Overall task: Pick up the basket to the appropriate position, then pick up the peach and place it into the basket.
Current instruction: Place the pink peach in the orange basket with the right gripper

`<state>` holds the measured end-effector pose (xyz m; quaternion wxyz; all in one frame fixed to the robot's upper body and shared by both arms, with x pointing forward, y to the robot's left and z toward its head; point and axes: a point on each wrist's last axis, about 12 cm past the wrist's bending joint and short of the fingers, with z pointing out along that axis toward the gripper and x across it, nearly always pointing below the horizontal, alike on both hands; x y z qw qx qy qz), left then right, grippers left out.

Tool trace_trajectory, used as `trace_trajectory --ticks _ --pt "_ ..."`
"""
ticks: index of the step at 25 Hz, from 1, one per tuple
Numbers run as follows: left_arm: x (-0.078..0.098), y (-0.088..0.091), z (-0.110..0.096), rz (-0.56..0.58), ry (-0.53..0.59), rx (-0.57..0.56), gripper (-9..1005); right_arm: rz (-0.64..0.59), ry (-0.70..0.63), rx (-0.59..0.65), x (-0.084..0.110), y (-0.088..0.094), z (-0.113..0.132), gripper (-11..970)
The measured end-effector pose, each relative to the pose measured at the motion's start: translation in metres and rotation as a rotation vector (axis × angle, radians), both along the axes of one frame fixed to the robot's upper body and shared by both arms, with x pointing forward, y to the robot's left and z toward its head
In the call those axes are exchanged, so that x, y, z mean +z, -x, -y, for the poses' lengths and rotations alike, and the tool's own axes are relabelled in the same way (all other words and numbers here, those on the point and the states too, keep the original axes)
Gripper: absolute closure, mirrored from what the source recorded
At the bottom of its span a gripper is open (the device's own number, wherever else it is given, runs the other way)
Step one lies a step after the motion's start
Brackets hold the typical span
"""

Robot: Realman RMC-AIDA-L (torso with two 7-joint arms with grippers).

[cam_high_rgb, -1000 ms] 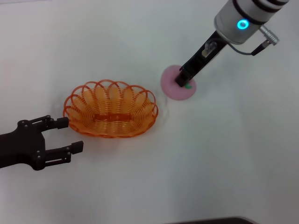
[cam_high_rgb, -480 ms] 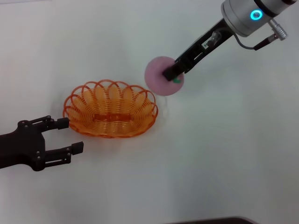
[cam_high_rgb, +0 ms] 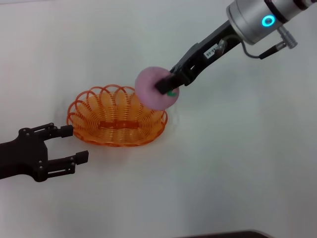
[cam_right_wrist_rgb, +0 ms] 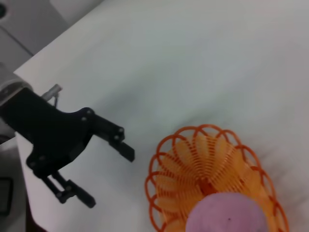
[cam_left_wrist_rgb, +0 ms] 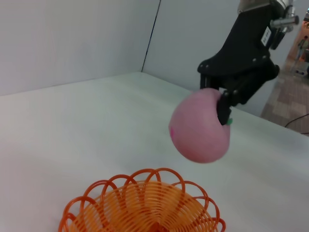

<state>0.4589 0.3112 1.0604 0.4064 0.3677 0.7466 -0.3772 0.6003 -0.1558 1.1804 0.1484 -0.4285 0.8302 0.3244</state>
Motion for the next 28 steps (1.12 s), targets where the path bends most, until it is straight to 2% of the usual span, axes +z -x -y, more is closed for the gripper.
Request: trace_trajectory --ticks 6,15,21,28 --pt "0.000 0.000 0.000 -0.002 -0.001 -0.001 205 -0.024 -0.039 0.058 -0.011 0.005 -0.013 849" --pt "-0.001 0.001 -0.002 -0.003 -0.010 0.001 205 0.037 -0.030 0.081 -0.030 0.002 -0.023 848" --pt "0.000 0.002 -0.003 -0.001 -0.015 0.001 204 0.086 -0.075 0.094 -0.038 0.001 -0.030 848" --pt "0.000 0.003 -0.004 -0.001 -0.016 0.006 204 0.111 -0.036 0.094 -0.050 0.000 -0.033 842"
